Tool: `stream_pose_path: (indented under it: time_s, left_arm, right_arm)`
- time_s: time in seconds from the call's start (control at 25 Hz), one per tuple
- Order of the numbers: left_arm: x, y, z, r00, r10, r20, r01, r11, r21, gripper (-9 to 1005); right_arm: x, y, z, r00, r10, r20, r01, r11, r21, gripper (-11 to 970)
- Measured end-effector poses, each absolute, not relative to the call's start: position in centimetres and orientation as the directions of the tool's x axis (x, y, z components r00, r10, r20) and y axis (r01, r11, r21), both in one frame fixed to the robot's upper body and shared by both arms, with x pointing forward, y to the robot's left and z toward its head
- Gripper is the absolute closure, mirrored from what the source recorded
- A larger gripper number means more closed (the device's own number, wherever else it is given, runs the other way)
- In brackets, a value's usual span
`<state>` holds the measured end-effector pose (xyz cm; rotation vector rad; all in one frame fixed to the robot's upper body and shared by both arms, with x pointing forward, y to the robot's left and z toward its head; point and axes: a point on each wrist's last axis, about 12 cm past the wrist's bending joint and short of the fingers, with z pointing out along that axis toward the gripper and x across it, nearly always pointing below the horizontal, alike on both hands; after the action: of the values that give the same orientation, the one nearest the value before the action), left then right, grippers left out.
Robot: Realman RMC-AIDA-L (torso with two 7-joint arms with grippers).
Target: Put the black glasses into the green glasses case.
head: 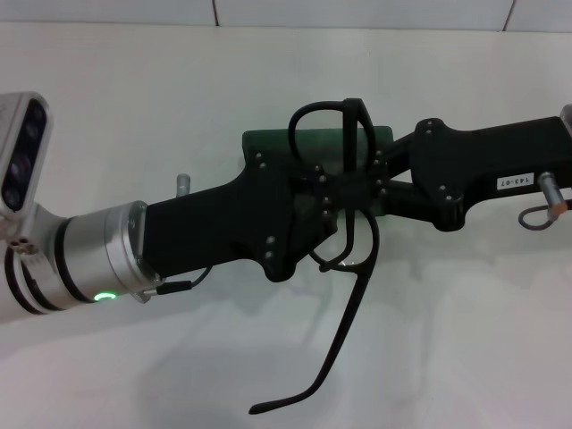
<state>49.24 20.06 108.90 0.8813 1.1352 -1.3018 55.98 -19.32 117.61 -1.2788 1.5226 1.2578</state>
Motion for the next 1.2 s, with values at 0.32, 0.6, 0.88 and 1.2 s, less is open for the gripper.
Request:
stream_pose_path:
  time_s: [0.32, 0.6, 0.88, 1.2]
  left_arm:
    - [48.3, 20.7, 109.6, -0.048, -0.318, -0.947, 0.997, 0.047, -0.066, 962]
    - [47.9, 22.2, 109.7, -0.017, -0.333, -0.943, 0.995, 0.091, -0.05, 962]
    - [47.9, 21.4, 109.4, -0.033, -0.281, -0.959, 0.999, 0.024, -0.041, 962]
    - [47.8, 19.7, 109.6, -0.025, -0.272, -0.962, 0.998, -0.061, -0.009, 961]
  right_arm:
    - [56.2, -21.2, 117.7, -0.206, -0.169, -0.964, -0.978, 0.08, 0.195, 890]
    - [55.6, -25.2, 120.7, -0.138, 0.061, -0.989, -0.986, 0.09, 0.143, 890]
    - [56.4, -25.0, 122.3, -0.048, 0.133, -0.99, -0.993, 0.097, 0.061, 890]
    - [58.4, -21.0, 119.3, -0.083, 0.043, -0.996, -0.987, 0.133, 0.088, 890]
